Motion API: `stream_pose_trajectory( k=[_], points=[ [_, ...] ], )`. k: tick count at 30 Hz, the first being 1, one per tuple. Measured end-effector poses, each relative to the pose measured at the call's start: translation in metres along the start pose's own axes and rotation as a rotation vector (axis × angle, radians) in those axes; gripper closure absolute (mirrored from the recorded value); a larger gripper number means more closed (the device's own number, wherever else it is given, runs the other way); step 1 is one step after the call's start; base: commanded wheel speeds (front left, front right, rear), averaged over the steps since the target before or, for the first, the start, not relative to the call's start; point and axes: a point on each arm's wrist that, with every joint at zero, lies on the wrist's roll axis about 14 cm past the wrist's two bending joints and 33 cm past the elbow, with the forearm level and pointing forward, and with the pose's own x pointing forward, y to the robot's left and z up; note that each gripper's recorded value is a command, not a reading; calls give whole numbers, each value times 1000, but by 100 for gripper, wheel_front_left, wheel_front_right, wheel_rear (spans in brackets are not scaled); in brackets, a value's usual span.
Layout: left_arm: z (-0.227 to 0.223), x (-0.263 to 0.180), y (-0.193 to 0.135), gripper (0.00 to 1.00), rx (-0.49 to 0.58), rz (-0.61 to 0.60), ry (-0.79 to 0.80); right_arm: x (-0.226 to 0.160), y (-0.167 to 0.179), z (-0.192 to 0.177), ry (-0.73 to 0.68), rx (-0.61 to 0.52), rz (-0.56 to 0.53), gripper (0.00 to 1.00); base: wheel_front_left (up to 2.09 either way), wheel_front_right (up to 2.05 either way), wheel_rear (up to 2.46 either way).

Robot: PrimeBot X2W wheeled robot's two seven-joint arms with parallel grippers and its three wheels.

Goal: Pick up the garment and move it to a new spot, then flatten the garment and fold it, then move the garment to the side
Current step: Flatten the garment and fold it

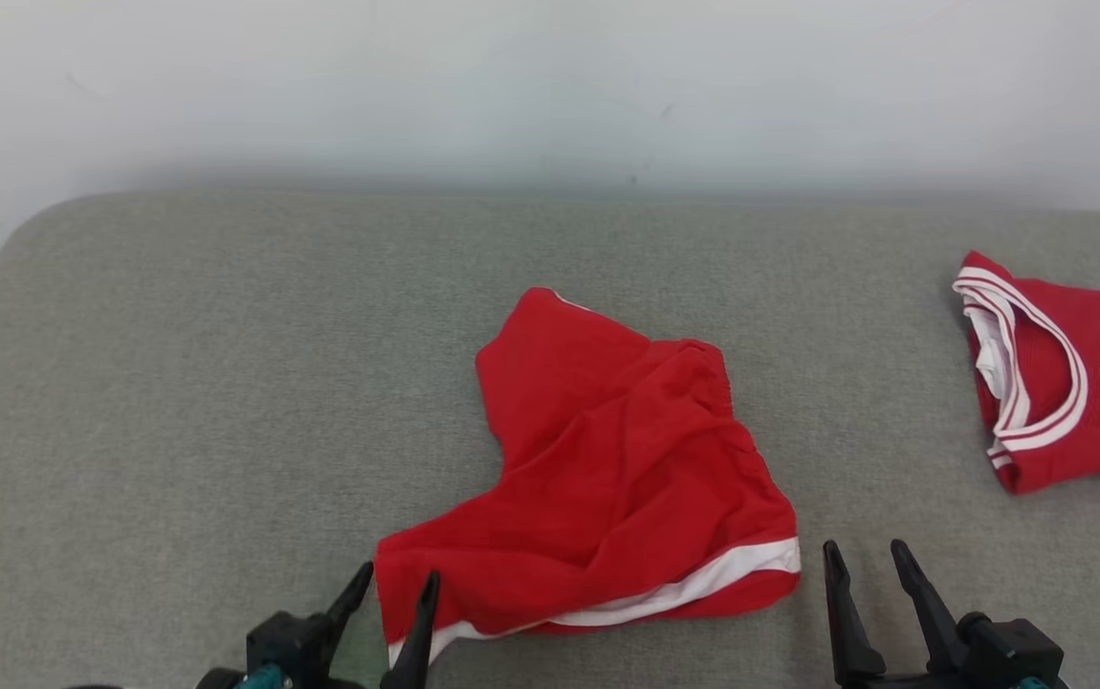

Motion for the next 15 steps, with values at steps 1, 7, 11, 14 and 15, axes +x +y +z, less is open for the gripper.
stream_pose_trajectory(
  k=[1, 7, 11, 14, 15],
  points=[
    [-1, -3, 0, 0, -7, 5, -1, 0, 1, -1, 3, 1, 4, 0, 0, 0, 0],
    [-12, -24, -7, 0, -53, 24, 2, 4, 10, -1, 6, -3, 37, 0, 0, 0, 0],
    [-24, -38, -9, 0, -66, 34, 25, 1, 14, -6, 21, -6, 48, 0, 0, 0, 0],
    [-23, -45, -10, 0, -64, 38, 12, 1, 12, -5, 20, -12, 49, 0, 0, 0, 0],
    [-23, -48, -10, 0, -62, 41, 11, 1, 12, -5, 20, -13, 49, 0, 0, 0, 0]
  ],
)
